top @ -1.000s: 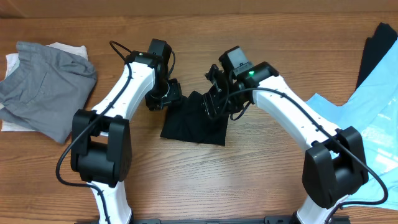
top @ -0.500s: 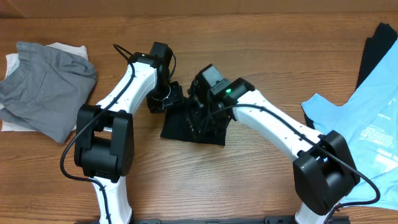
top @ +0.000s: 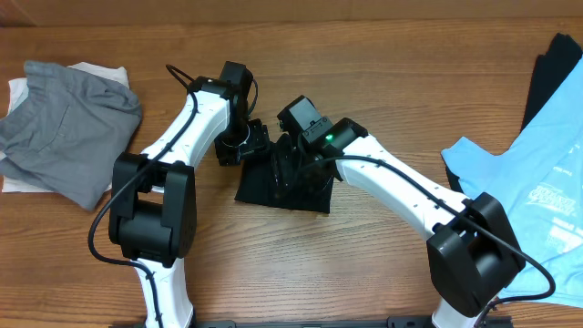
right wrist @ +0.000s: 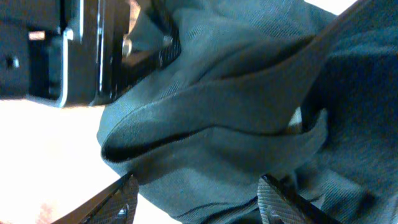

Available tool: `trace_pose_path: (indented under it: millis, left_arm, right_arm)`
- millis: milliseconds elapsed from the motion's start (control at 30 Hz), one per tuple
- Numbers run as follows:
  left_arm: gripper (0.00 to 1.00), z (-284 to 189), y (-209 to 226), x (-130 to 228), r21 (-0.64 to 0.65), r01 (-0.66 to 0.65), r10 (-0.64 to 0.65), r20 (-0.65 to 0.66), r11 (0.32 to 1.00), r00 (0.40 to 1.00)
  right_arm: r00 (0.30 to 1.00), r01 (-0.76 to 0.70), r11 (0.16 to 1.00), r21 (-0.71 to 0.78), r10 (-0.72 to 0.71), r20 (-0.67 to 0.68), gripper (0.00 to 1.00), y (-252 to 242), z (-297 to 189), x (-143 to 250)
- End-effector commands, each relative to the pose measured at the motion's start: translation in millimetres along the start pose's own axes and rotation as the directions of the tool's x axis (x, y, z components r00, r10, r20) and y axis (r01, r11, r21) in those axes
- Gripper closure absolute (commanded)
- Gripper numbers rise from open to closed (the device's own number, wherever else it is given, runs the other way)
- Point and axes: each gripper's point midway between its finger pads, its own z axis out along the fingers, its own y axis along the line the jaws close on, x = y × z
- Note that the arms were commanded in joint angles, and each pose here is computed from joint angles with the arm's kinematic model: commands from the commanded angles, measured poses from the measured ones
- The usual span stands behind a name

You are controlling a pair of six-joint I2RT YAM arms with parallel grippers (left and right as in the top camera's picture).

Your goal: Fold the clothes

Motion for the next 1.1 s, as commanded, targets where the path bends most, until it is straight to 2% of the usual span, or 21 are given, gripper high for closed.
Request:
trace_pose_path:
  millis: [0, 167, 300, 467, 800, 833, 900, 967, 1000, 1067]
  left_arm:
    - [0.3, 5.8, -2.3, -1.3, 0.007, 0.008, -0.008, -0.014, 1.0, 1.0]
    - [0.3, 5.7, -2.3, -1.4, 0.007, 0.008, -0.008, -0.014, 1.0, 1.0]
    - [0.3, 5.8, -2.4, -1.2, 0.007, 0.008, -0.008, -0.014, 1.0, 1.0]
    - [0.3, 5.8, -2.4, -1.3, 0.007, 0.008, -0.008, -0.014, 1.0, 1.0]
    - [0.3, 5.7, -2.3, -1.5, 0.007, 0.008, -0.008, -0.014, 1.0, 1.0]
    - [0.3, 5.7, -2.3, -1.5, 0.007, 0.008, -0.008, -0.014, 1.0, 1.0]
    - [0.3, 5.7, -2.3, -1.4, 0.007, 0.008, -0.008, -0.014, 1.0, 1.0]
    - [0.3, 5.7, -2.2, -1.4, 0.007, 0.008, -0.008, -0.014, 1.0, 1.0]
    - [0.3, 5.7, -2.2, -1.3, 0.007, 0.008, -0.008, -0.014, 1.0, 1.0]
    - [0.3, 5.7, -2.1, -1.0, 0.006, 0.008, -0.008, -0.016, 1.0, 1.0]
  right_arm:
    - [1.0, -0.008, 1.0, -0.023, 0.007, -0.018, 0.35, 13.0, -0.4, 9.2]
    - [0.999, 0.032, 0.999, 0.008, -0.032, 0.013, 0.35, 22.1, 2.6, 10.7]
    - [0.998, -0.005, 0.997, 0.078, 0.0, 0.055, 0.35, 16.0, 3.2, 7.5]
    - [0.997, -0.029, 0.998, 0.064, 0.024, 0.08, 0.46, 19.8, 3.2, 2.5]
    - [0.998, -0.041, 0.996, 0.082, 0.038, 0.044, 0.48, 18.9, 22.8, 10.4]
    - [0.999, -0.041, 0.996, 0.085, 0.038, 0.037, 0.51, 18.1, 26.8, 11.4]
    - [0.999, -0.041, 0.995, 0.092, 0.039, 0.028, 0.66, 16.6, 30.3, 13.1]
    - [0.999, -0.042, 0.995, 0.095, 0.039, 0.031, 0.91, 16.0, 29.7, 12.8]
    - [0.998, -0.051, 0.993, 0.104, 0.048, 0.035, 0.96, 13.9, 28.8, 12.2]
    - [0.992, -0.117, 0.98, 0.163, 0.108, 0.062, 0.96, -2.0, 22.8, 9.4]
